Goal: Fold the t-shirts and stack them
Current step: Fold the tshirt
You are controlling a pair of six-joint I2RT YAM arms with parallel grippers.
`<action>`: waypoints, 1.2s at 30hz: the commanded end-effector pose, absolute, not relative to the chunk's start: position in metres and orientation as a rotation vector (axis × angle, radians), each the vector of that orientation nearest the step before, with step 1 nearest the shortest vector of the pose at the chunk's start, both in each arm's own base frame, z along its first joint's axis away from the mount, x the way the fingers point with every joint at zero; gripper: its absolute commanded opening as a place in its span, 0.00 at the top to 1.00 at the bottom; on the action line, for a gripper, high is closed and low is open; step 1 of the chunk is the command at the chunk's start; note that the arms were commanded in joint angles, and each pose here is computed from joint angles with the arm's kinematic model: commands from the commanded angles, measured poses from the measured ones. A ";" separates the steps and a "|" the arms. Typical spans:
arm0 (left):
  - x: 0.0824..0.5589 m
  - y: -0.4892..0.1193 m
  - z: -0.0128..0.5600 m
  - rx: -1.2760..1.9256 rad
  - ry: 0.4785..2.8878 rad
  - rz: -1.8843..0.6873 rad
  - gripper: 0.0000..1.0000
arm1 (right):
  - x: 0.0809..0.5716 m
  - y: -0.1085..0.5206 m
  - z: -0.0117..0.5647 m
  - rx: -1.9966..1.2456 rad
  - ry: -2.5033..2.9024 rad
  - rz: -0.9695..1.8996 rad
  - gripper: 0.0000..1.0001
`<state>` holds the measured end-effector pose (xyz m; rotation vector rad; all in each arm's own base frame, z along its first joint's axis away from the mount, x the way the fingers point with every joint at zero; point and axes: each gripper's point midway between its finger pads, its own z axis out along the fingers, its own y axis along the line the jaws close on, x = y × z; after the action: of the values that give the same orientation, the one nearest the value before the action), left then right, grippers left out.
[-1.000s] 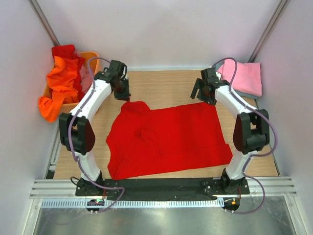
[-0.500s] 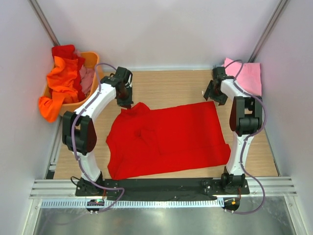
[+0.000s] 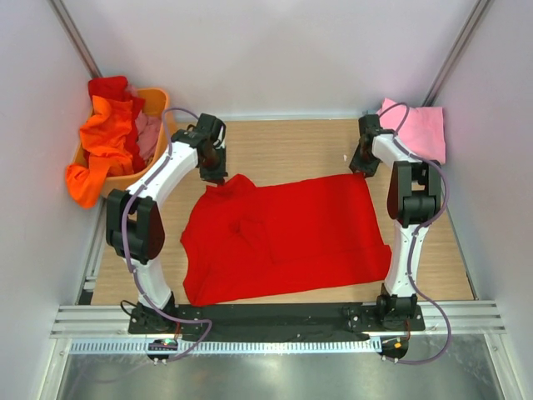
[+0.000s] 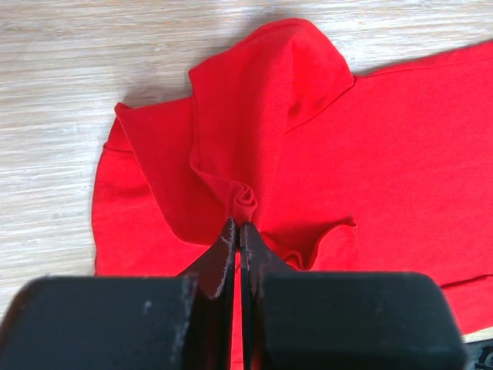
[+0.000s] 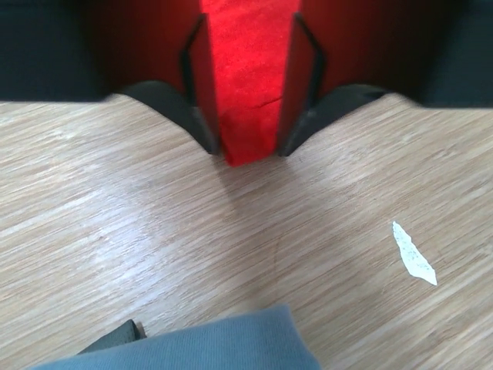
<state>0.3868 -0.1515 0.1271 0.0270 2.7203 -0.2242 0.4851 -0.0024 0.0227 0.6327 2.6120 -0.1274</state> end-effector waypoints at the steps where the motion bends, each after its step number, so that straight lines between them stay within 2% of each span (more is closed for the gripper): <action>1: 0.389 -0.154 0.140 0.034 2.678 -0.258 1.00 | 0.488 -0.002 0.026 0.619 2.599 -0.124 0.62; 2: 0.390 -0.153 0.140 0.033 2.677 -0.256 1.00 | 0.488 -0.002 0.026 0.620 2.599 -0.126 0.75; 5: 0.390 -0.152 0.140 0.033 2.675 -0.248 1.00 | 0.487 0.000 0.023 0.618 2.610 -0.115 0.99; 9: 0.398 -0.145 0.143 0.028 2.658 -0.181 1.00 | 0.487 -0.001 0.028 0.618 2.609 -0.117 0.99; 18: 0.399 -0.134 0.183 0.008 2.596 -0.106 1.00 | 0.492 0.007 0.106 0.590 2.499 -0.016 0.99; 24: 0.367 -0.144 0.198 0.045 2.581 -0.098 1.00 | 0.468 0.006 0.134 0.572 2.460 -0.008 0.99; 36: 0.285 -0.139 0.223 0.037 2.562 -0.046 1.00 | 0.420 -0.004 0.119 0.571 2.501 -0.082 0.99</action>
<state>0.3046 -0.1552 0.2086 0.1028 2.5840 -0.0919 0.4214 0.0022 0.1006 0.5901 2.5597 -0.0530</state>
